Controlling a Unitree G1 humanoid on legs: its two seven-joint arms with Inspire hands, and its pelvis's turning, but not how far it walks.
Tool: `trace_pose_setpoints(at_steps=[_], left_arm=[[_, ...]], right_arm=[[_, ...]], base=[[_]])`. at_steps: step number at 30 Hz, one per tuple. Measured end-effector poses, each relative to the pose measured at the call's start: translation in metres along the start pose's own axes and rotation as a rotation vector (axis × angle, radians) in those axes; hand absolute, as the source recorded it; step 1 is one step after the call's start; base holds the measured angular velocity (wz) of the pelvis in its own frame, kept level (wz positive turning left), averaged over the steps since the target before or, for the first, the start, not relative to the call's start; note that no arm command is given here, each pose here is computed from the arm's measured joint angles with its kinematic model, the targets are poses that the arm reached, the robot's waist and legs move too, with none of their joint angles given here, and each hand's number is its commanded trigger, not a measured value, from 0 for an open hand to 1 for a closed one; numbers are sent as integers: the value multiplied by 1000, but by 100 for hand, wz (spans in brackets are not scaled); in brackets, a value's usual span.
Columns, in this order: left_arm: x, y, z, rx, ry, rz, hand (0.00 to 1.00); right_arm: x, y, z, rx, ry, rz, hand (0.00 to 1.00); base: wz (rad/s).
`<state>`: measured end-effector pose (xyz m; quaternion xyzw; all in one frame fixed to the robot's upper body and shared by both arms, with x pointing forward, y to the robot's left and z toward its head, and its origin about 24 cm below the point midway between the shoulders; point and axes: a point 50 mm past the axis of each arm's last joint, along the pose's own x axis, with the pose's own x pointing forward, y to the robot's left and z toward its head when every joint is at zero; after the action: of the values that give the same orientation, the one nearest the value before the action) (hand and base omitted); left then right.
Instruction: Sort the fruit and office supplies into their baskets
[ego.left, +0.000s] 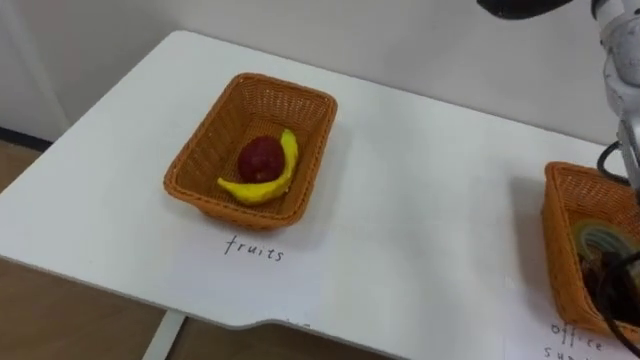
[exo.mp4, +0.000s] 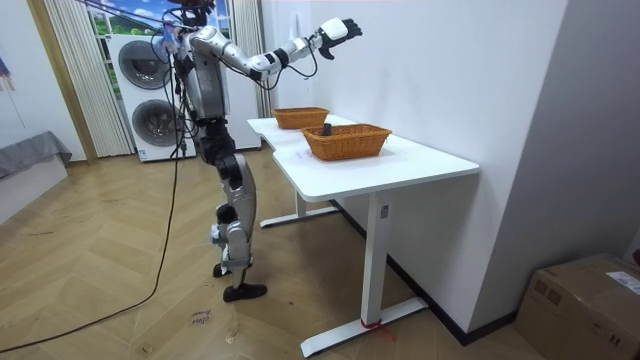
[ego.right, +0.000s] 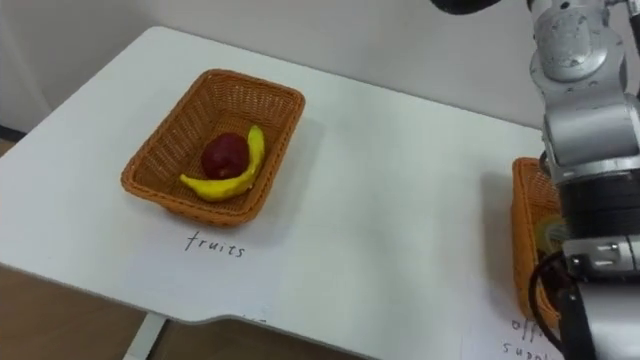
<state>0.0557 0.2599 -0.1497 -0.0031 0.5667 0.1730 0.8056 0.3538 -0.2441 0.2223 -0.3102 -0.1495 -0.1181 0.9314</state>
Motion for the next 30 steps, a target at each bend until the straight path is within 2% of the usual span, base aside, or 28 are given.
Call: trace_pose_setpoints(at_steps=[7,13,21,24,30], left_arm=[[0,2,0,0,-17,7,0],[-3,6,-7,-4,-29,26,0],[-4,11,-15,-36,-13,44,0],[-5,9,-19,-43,-6,50,0],[-3,-1,-17,-55,-14,40,0]], right_arm=[[-21,-9,-17,16,14,-37,0],[-43,-17,-50,33,108,-92,0],[-71,-61,-53,109,85,-365,0],[-82,-70,-60,145,95,-449,0],[-107,-74,-83,110,185,-524,0]], base=[[-18],[-12],[-16],[-19],[-14]])
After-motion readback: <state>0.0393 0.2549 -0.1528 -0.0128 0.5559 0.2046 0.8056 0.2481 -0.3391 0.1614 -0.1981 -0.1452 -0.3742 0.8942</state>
